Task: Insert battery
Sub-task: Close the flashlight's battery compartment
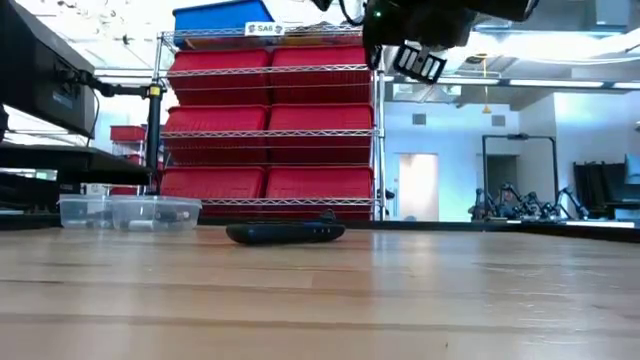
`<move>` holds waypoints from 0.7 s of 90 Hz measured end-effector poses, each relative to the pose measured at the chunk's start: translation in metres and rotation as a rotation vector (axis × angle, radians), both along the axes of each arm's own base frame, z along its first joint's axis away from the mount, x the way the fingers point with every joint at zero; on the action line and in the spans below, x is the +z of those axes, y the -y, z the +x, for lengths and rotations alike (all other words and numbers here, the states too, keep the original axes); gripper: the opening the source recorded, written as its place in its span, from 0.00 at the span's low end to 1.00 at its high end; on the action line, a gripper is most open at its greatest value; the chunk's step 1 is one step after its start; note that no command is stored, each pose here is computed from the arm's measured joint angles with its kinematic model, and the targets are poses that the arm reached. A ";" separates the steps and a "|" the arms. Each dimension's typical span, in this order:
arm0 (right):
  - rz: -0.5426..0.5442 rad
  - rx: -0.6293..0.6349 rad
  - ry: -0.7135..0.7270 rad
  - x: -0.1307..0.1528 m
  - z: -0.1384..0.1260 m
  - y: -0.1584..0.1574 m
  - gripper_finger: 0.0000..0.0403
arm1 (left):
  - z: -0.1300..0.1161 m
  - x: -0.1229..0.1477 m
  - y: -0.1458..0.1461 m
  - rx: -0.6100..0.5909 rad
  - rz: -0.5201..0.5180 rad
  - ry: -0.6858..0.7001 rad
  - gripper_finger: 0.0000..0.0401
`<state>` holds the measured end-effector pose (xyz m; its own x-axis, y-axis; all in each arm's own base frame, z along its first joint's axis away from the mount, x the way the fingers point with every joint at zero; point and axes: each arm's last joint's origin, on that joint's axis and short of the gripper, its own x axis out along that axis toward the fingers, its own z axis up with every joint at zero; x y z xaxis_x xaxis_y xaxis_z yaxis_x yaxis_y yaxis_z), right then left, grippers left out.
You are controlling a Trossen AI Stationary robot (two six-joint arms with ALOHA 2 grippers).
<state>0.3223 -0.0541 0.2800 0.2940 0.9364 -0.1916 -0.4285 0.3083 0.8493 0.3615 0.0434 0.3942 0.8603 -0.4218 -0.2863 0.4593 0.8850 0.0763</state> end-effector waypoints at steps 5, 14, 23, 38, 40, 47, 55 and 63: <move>0.008 0.004 -0.001 0.000 0.001 -0.001 0.34 | 0.000 0.000 0.003 -0.021 0.044 0.025 0.33; 0.022 0.012 -0.006 0.001 0.001 -0.003 0.34 | 0.001 0.000 0.007 -0.056 0.134 0.062 0.33; 0.025 0.017 -0.009 0.001 0.001 -0.005 0.34 | 0.001 0.000 0.011 -0.105 0.267 0.129 0.33; 0.039 0.019 -0.014 0.001 0.001 -0.005 0.33 | 0.001 -0.001 0.012 -0.160 0.547 0.239 0.33; 0.039 0.019 -0.015 0.001 0.001 -0.005 0.33 | 0.001 -0.001 0.012 -0.168 0.588 0.255 0.33; 0.041 0.019 -0.018 0.001 0.001 -0.005 0.33 | 0.002 -0.001 0.015 -0.206 0.722 0.311 0.33; 0.047 0.021 -0.020 0.001 0.001 -0.005 0.33 | 0.002 -0.001 0.018 -0.222 0.861 0.351 0.33; 0.048 0.020 -0.019 0.001 0.001 -0.005 0.33 | 0.003 -0.001 0.023 -0.233 1.004 0.380 0.33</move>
